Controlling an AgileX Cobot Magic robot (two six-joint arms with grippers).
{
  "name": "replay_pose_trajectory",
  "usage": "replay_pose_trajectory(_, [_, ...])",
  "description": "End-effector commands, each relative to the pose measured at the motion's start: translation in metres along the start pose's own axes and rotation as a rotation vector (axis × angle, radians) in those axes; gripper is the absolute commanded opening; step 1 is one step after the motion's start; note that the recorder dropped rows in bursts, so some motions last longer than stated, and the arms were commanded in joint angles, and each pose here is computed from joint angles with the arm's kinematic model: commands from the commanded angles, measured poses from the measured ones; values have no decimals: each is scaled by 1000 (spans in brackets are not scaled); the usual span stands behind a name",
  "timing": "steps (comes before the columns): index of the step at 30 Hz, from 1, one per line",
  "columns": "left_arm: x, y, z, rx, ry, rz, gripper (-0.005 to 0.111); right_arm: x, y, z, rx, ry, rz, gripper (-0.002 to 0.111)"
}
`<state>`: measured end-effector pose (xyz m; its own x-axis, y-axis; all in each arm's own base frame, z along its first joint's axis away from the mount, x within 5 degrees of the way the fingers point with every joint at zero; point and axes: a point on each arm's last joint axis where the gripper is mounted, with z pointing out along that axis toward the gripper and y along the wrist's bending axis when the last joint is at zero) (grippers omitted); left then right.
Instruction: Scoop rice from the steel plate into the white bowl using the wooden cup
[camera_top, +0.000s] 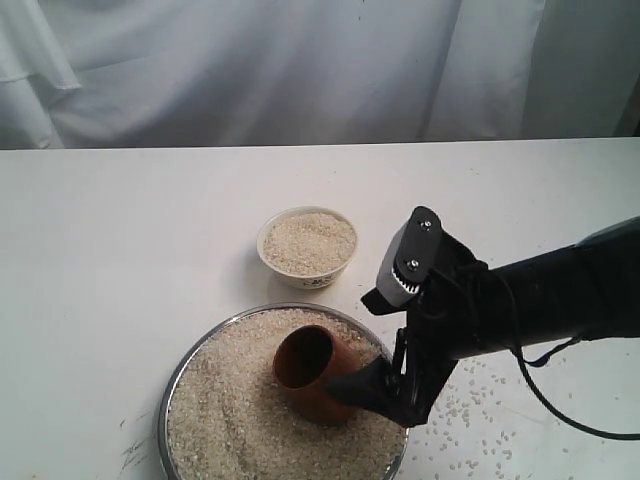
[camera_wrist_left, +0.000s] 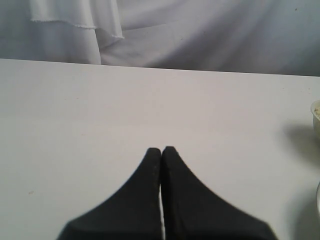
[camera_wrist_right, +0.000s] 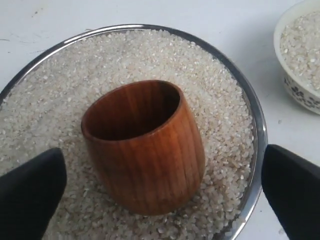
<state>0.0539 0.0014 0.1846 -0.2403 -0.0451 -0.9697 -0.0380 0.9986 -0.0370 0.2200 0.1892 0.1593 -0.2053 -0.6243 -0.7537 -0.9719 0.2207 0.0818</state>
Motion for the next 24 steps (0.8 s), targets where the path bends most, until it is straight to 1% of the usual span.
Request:
replay_pose_trajectory(1, [0,0,0,-2,-13,0,0,13,-4,11,-32,42,36,95])
replay_pose_trajectory(6, [0,0,0,-2,-13,0,0,16,-6,23,-90,36,46,94])
replay_pose_trajectory(11, [0,0,0,-2,-13,0,0,20,-11,32,-106,51,61,94])
replay_pose_trajectory(18, [0,0,0,-2,-13,0,0,17,-16,41,-139,32,63,94])
replay_pose_trajectory(24, [0,0,0,-2,-13,0,0,14,-12,55,-135,64,35,94])
